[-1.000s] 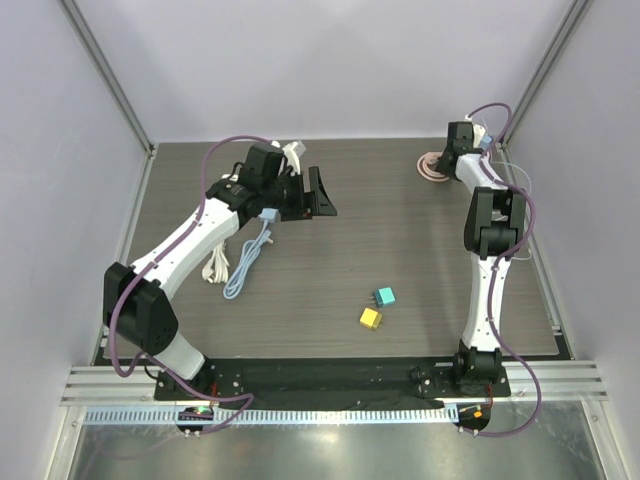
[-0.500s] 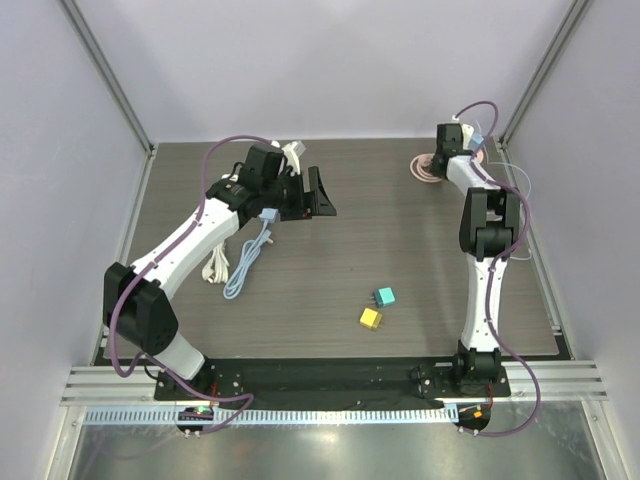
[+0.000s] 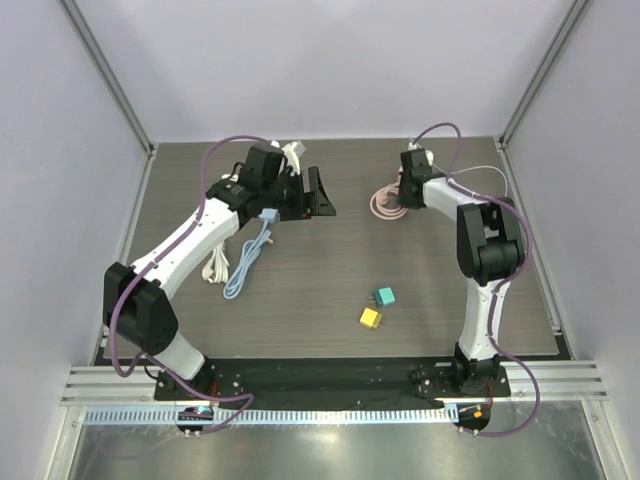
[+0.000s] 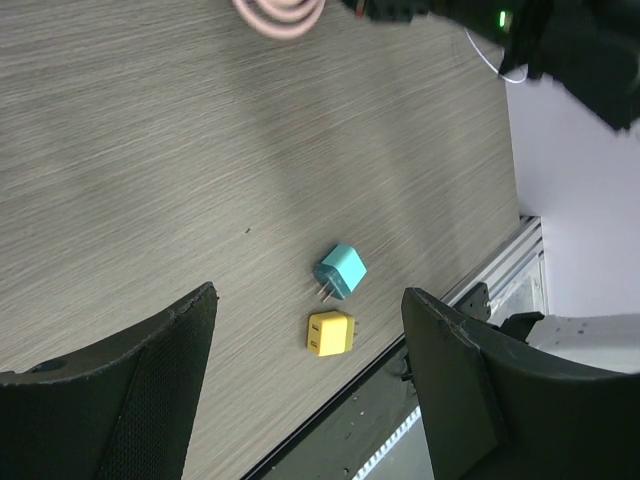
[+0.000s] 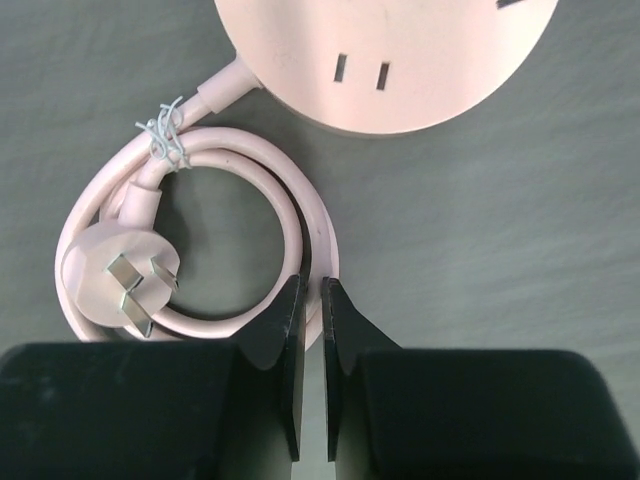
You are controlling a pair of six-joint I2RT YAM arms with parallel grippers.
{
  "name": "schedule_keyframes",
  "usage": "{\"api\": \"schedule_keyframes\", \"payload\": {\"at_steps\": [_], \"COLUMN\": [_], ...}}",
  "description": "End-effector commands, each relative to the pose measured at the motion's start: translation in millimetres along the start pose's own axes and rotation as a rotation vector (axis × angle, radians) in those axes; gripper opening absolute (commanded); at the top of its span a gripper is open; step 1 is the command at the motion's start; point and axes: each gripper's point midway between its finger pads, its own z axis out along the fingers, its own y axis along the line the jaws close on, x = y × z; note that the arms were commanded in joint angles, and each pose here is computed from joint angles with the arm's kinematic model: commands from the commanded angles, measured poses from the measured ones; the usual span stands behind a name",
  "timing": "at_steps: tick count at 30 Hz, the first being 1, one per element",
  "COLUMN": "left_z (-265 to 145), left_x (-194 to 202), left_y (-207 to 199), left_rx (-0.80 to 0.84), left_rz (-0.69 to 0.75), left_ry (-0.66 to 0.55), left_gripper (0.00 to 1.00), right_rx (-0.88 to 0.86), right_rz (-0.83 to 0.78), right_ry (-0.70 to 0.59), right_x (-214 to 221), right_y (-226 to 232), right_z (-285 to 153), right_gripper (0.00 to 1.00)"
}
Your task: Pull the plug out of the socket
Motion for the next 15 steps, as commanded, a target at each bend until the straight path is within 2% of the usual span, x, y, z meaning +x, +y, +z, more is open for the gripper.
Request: {"api": "schedule_keyframes", "payload": {"at_steps": [1,2,4,5,7,8,13,15], "left_z": [2.9,3.9,10.8,12.4,19.0,21.0,34.6,43.4], "left_x": [-4.5,-4.2,-0.9,-0.4,2.4,3.2,9.2,15.3], "left_y": [-3.6,-2.6,3.2,5.5,11.3,14.0,29.8,39.6], "left_rx": [0.023,0.022,0.01,0.004,-0.012,-0.018,-0.064,-0.087], "left_rz": [0.021,0.02,0.013,0.012,0.007,0.004,-0.002,-0.014], "left_ry": [-0.015,-0.011,0.006,0.01,0.029,0.035,0.068,0.098], "left_gripper": [0.75,0.75,0.75,0.75,0.75,0.75,0.76,0.76], "right_rx": [-0.103,-0.124,-0.171,-0.181,-0.275,-0.285,-0.441,-0.484], "right_rz": [-0.081,-0.112,-0.092,-0.092,-0.056,-0.061,-0.036,-0.037], "right_ry": [0.173,0.196,0.158,0.188,0.13,0.156,0.117,0.1], "right_x": [77.0,98.5,101.3,123.7,126.8,150.6,180.4,183.1], "right_y": [36.3,46.0,61.9,60.3,86.3,86.0,130.4,136.9], "right_z": [-37.7,-46.8,-68.9,-74.3,-98.4,-102.6,-147.1,-163.8], "right_gripper": [0.03,0.03,0.03,0.03,0.03,0.03,0.03,0.1]}}
